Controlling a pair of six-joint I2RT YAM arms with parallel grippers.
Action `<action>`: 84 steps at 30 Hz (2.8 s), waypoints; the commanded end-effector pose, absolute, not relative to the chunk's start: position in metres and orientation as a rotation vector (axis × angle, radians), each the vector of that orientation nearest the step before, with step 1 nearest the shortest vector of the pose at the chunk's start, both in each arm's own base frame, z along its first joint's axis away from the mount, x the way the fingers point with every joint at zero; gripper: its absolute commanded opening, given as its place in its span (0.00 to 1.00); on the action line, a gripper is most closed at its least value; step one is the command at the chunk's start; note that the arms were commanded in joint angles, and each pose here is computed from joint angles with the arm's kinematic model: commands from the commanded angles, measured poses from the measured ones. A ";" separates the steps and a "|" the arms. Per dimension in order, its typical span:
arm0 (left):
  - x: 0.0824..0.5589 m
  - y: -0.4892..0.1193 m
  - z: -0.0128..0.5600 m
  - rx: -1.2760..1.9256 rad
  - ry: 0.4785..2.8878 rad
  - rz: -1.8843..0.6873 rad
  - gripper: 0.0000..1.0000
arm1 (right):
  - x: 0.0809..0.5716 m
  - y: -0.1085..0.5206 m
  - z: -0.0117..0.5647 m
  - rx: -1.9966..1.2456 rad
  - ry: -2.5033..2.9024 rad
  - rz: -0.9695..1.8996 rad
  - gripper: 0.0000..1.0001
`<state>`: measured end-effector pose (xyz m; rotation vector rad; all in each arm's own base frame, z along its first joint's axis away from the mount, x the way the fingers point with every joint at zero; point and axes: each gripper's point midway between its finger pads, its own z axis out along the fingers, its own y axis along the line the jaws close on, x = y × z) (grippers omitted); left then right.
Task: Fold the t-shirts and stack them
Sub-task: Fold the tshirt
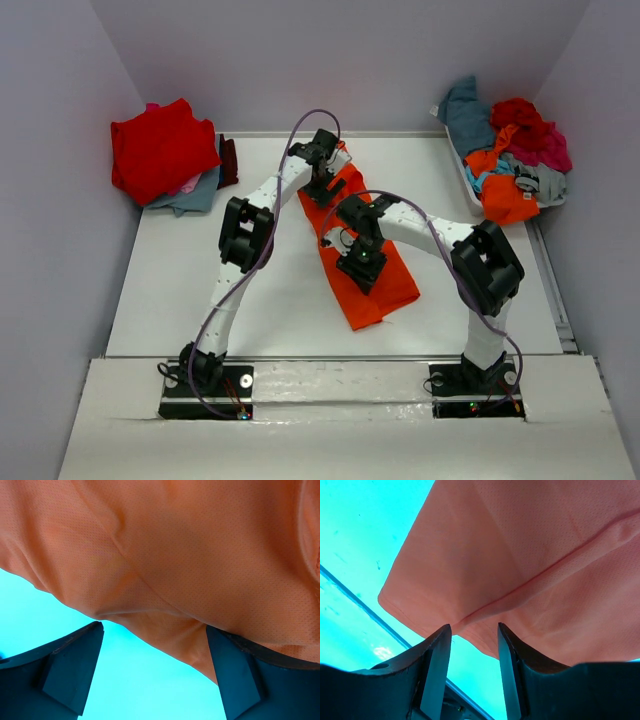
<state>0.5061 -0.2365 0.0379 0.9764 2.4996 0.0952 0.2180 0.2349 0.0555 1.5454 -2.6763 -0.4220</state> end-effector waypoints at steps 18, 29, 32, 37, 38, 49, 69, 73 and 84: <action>0.527 -0.261 0.053 1.074 2.349 0.050 0.99 | 0.227 0.242 0.069 1.605 -2.719 -0.441 0.48; 0.503 -0.257 0.087 1.007 2.361 0.024 0.98 | 0.244 0.216 0.063 1.518 -2.891 -0.194 0.49; 0.478 -0.250 0.088 1.006 2.433 -0.017 0.97 | 0.265 0.207 0.066 1.380 -3.026 -0.176 0.50; 0.438 -0.237 0.100 1.050 2.489 -0.072 0.96 | 0.296 0.184 0.066 1.155 -3.148 -0.139 0.50; 0.436 -0.236 0.103 1.053 2.484 -0.072 0.96 | 0.298 0.183 0.065 1.139 -3.154 -0.142 0.50; 0.362 -0.251 0.121 1.262 2.599 -0.439 0.93 | 0.307 0.176 0.038 1.073 -3.113 -0.107 0.49; 0.253 -0.238 0.094 1.697 2.573 -0.667 0.95 | 0.310 0.154 0.035 0.943 -3.136 -0.082 0.49; 0.244 -0.239 0.081 1.774 2.572 -0.678 0.95 | 0.318 0.155 0.045 0.955 -3.181 -0.071 0.49; 0.264 -0.265 0.069 1.827 2.506 -0.701 0.94 | 0.356 0.150 0.060 0.859 -3.289 -0.076 0.49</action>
